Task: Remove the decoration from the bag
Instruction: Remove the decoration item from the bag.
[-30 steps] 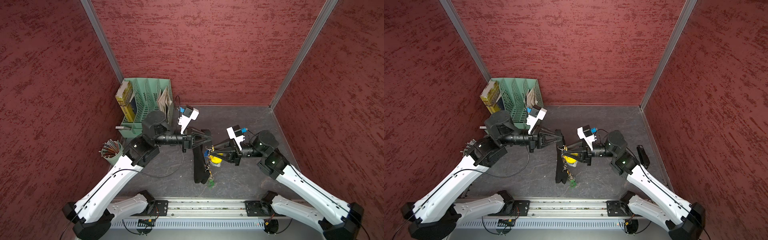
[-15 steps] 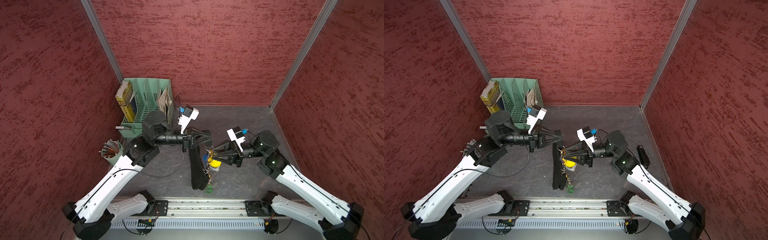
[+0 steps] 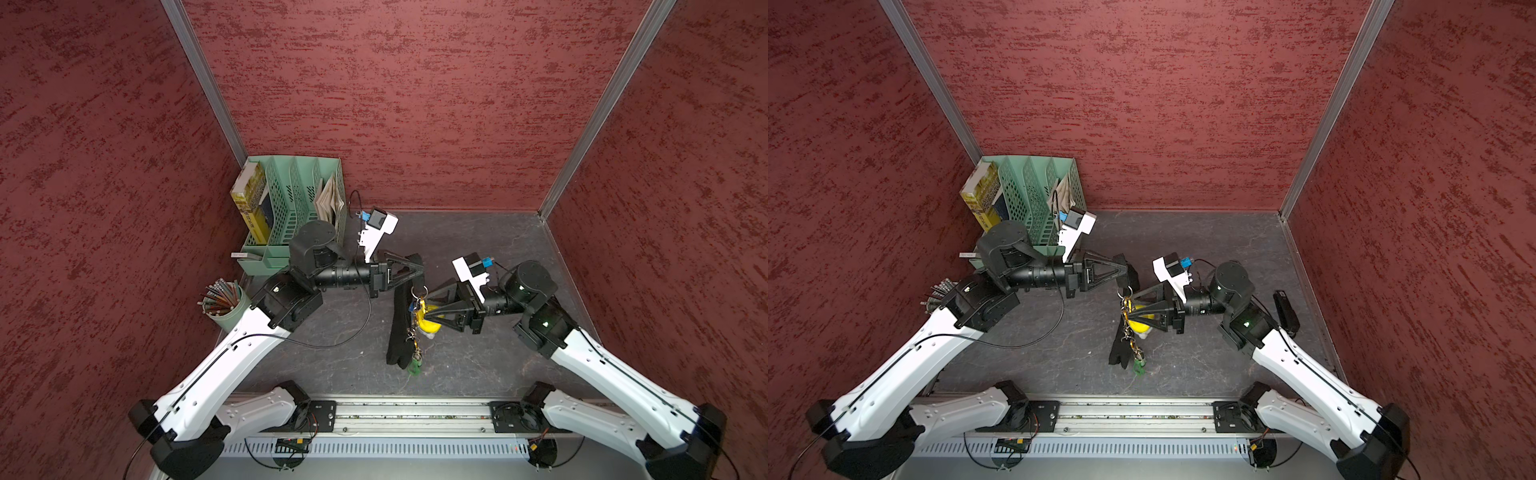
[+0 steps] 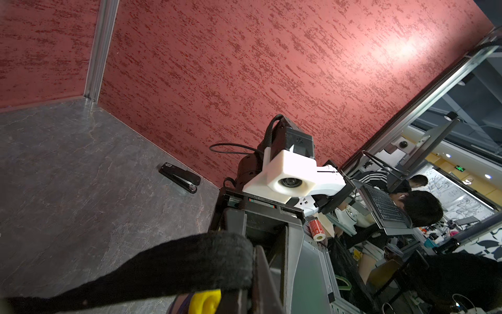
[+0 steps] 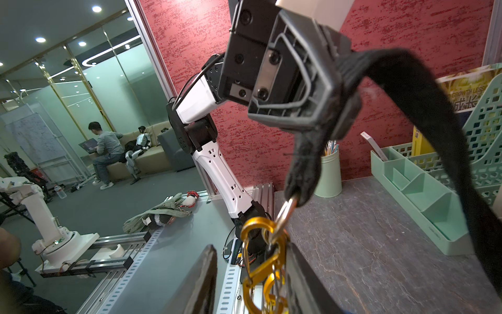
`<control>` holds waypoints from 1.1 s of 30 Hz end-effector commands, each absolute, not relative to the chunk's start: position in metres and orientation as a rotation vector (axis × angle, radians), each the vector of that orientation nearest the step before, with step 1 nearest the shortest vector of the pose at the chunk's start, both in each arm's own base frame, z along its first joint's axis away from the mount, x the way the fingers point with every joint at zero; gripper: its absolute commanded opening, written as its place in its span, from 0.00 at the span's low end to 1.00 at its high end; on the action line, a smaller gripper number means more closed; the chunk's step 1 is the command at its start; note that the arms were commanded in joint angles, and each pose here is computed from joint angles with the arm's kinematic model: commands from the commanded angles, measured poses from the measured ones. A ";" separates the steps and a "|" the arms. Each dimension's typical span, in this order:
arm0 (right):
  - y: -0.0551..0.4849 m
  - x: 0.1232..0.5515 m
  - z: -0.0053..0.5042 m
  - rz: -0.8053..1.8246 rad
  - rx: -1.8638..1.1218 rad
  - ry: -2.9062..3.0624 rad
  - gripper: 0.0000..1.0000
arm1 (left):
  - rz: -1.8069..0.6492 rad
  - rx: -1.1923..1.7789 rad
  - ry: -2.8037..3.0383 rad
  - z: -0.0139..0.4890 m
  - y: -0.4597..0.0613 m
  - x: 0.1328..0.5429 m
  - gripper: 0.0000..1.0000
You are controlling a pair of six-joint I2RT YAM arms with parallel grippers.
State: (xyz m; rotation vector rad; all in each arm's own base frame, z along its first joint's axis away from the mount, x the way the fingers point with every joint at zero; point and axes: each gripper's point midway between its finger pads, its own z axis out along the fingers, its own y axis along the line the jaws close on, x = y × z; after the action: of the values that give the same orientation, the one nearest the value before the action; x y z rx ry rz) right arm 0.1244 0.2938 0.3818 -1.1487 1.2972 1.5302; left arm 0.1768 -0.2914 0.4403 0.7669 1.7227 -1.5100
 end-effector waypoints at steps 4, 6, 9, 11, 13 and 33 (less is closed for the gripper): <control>0.296 0.122 0.384 1.528 -1.168 1.268 0.43 | -1.483 0.704 1.664 0.455 -0.289 0.188 0.00; 0.296 0.122 0.384 1.529 -1.169 1.266 0.41 | -1.482 0.705 1.666 0.454 -0.289 0.188 0.00; 0.296 0.122 0.383 1.529 -1.170 1.266 0.38 | -1.479 0.706 1.663 0.454 -0.288 0.187 0.00; 0.296 0.122 0.384 1.528 -1.171 1.263 0.36 | -1.481 0.709 1.664 0.454 -0.288 0.186 0.00; 0.296 0.121 0.385 1.527 -1.169 1.258 0.35 | -1.481 0.712 1.664 0.454 -0.288 0.186 0.00; 0.294 0.128 0.391 1.492 -1.116 1.266 0.41 | -1.477 0.742 1.654 0.454 -0.289 0.184 0.00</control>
State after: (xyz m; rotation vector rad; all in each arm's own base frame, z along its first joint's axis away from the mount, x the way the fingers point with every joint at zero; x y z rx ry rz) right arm 0.1318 0.2963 0.3794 -1.1224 1.3164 1.5109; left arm 0.1834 -0.2912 0.4401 0.7221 1.7307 -1.5003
